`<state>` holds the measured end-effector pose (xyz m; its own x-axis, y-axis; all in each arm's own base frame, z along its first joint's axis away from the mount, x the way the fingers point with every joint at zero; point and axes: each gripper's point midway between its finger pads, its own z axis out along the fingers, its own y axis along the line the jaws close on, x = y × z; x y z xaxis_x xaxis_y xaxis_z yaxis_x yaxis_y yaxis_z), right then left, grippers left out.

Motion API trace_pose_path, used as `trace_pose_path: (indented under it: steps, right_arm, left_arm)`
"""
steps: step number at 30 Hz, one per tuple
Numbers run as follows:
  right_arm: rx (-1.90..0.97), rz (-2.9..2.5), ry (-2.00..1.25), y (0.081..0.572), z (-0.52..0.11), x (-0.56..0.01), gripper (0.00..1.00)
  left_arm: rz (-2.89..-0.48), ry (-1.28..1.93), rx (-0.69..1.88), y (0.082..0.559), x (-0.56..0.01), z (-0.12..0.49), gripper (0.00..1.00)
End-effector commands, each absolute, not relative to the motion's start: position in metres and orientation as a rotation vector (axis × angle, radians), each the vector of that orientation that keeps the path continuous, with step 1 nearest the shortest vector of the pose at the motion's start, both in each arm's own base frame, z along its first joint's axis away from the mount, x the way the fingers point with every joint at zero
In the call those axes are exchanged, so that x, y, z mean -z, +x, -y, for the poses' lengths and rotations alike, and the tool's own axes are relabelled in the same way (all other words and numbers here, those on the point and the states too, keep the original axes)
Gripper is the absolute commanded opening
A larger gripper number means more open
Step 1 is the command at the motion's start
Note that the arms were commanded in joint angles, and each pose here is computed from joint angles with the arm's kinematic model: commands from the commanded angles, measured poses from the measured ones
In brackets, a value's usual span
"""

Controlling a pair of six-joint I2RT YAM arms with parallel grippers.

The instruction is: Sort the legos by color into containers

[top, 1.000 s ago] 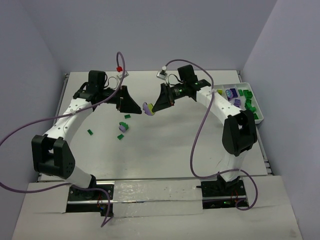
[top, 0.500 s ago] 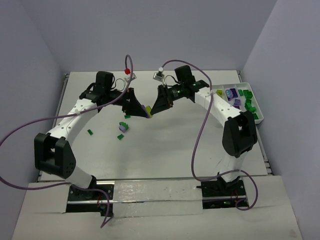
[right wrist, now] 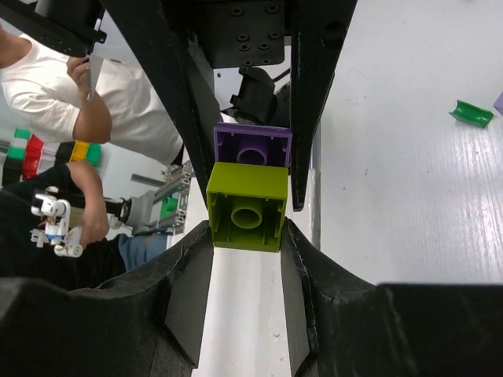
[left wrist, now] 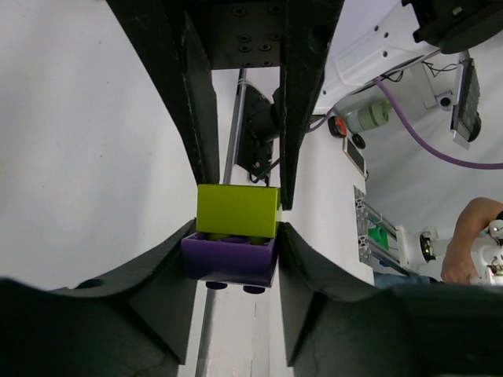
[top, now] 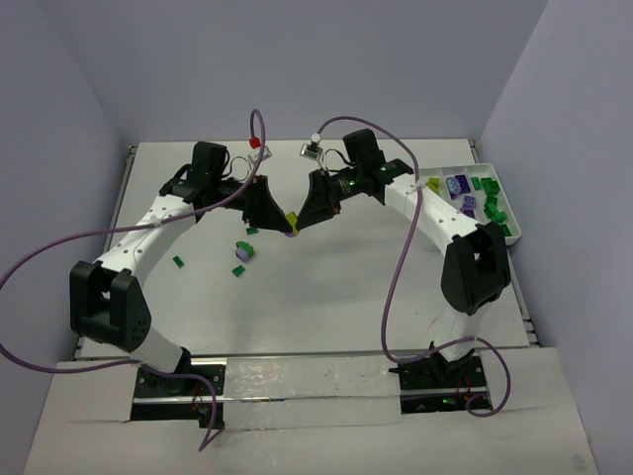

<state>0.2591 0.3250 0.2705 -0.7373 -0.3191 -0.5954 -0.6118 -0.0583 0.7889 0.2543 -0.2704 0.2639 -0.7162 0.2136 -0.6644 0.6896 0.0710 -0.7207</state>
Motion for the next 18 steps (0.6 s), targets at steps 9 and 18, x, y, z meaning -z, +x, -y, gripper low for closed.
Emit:
trace_pose_path:
  steps: [9, 18]
  right_arm:
    - [-1.803, -1.901, -0.952, 0.284, -0.285, -0.301, 0.00]
    - [-1.229, -2.196, -0.700, 0.356, -0.179, -0.252, 0.00]
  left_arm:
    - [-1.885, 1.062, 1.691, 0.240, -0.259, 0.261, 0.16]
    - [-2.026, 0.941, 1.371, 0.284, -0.232, 0.253, 0.07]
